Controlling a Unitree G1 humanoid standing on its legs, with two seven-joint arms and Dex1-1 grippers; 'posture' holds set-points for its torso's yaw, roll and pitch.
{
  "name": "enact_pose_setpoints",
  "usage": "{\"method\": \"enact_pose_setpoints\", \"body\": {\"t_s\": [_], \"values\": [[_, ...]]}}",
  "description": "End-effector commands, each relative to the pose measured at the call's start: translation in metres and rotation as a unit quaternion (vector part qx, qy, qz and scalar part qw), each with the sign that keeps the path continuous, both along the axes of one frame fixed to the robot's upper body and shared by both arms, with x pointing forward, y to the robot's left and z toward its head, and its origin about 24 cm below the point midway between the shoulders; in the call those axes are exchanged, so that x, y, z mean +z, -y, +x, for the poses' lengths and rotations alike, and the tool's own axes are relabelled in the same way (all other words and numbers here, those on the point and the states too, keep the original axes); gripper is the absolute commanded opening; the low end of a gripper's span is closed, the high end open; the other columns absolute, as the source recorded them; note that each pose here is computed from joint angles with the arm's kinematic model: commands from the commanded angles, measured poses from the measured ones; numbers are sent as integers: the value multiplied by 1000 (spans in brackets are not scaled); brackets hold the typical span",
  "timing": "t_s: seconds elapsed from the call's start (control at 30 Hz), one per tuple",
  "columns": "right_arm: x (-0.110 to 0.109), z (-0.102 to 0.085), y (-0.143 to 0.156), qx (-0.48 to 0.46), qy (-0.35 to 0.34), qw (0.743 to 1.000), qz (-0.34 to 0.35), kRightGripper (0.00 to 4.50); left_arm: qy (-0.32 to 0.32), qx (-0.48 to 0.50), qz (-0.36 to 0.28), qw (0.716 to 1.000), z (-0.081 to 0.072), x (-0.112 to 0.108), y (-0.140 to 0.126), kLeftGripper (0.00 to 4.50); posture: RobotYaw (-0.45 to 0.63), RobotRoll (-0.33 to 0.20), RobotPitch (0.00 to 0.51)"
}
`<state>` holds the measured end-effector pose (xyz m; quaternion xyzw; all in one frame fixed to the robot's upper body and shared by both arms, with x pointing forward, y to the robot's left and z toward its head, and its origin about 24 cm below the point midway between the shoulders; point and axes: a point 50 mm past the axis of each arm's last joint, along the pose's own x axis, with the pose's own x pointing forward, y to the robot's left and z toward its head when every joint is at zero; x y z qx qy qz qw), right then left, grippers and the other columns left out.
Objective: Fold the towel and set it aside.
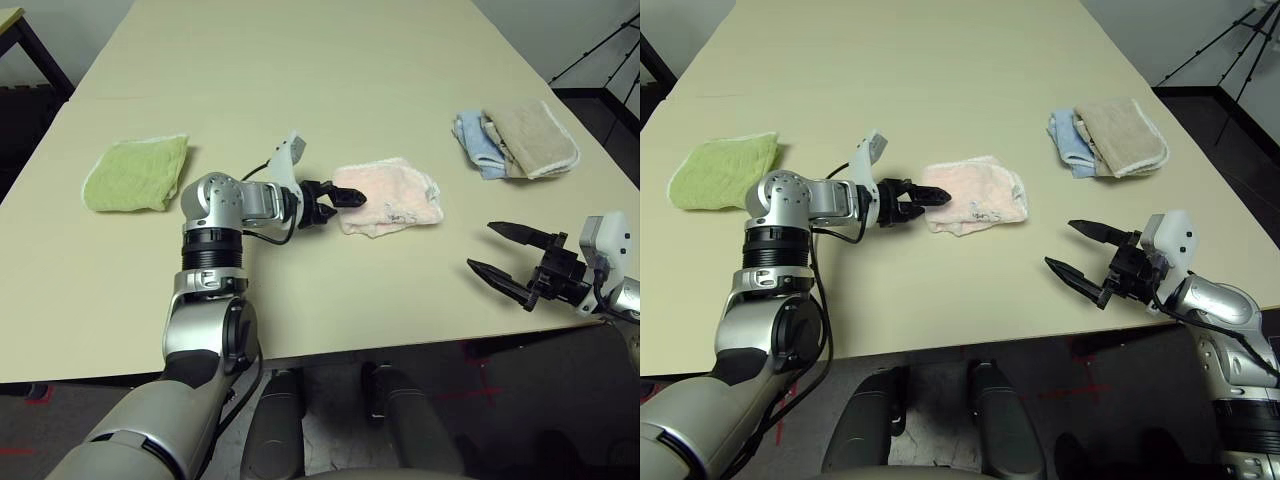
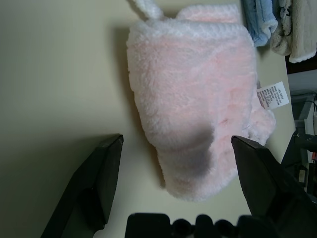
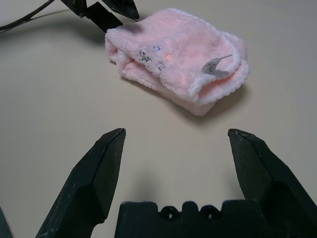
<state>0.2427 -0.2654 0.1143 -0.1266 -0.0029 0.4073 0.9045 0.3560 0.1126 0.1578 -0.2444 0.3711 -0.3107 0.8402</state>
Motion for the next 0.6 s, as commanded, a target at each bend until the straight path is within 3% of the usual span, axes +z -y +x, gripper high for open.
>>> {"method": "enact_pose_setpoints", "body": {"t_s": [0.03,0.6], "values": [[-3,-1,2,-1,-6,1000,-4,4500,-20,18,36,999,4,-14,-5,4445,54,0,193],[-2,-6,4,-8,-6,1000,-8,4500,-6,-16,30,999,18,-23,25,4445,9,0,197]]}}
